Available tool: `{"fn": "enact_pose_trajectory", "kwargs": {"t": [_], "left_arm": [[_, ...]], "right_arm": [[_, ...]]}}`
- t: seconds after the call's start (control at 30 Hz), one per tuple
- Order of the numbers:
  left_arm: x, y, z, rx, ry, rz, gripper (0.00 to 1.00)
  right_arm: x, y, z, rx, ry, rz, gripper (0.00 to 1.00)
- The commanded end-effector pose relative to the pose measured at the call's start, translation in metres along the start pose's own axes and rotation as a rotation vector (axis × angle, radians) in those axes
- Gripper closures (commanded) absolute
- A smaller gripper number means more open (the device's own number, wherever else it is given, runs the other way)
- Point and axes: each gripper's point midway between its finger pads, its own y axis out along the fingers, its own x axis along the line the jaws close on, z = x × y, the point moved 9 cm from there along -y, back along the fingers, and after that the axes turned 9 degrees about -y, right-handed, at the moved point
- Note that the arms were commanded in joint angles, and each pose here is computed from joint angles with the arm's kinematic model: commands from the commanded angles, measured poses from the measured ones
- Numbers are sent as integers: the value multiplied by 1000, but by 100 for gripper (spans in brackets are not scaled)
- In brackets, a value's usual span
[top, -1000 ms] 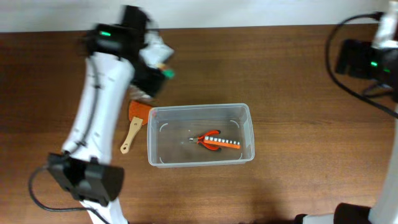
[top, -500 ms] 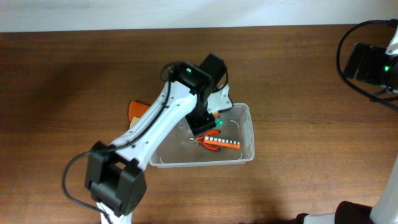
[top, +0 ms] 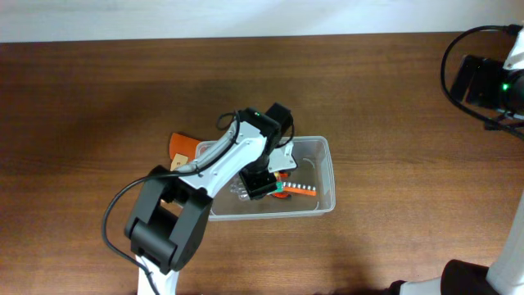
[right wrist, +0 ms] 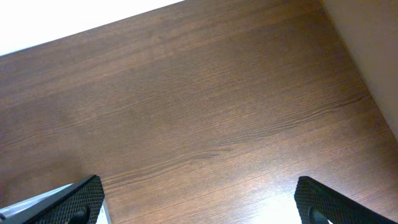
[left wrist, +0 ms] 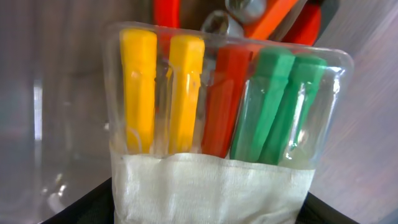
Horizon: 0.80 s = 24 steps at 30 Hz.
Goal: Pack container
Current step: 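Carry the marker pack right and drop it into the container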
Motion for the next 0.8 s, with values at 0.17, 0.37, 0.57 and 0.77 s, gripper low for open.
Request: {"fn": "enact_pose_trajectory", "kwargs": {"t": [0.17, 0.37, 0.57, 0.77], "left_arm": [[7, -11, 1, 10, -45, -53, 27], [9, -68, 4, -66, -61, -122, 1], [16, -134, 31, -183, -172, -257, 1], [53, -182, 95, -305, -430, -324, 1]], "right_arm": [[-1, 2, 0, 4, 10, -5, 1], [-1, 2, 0, 5, 10, -5, 1], [-1, 2, 0, 5, 10, -5, 1], [-1, 2, 0, 5, 9, -5, 1]]}}
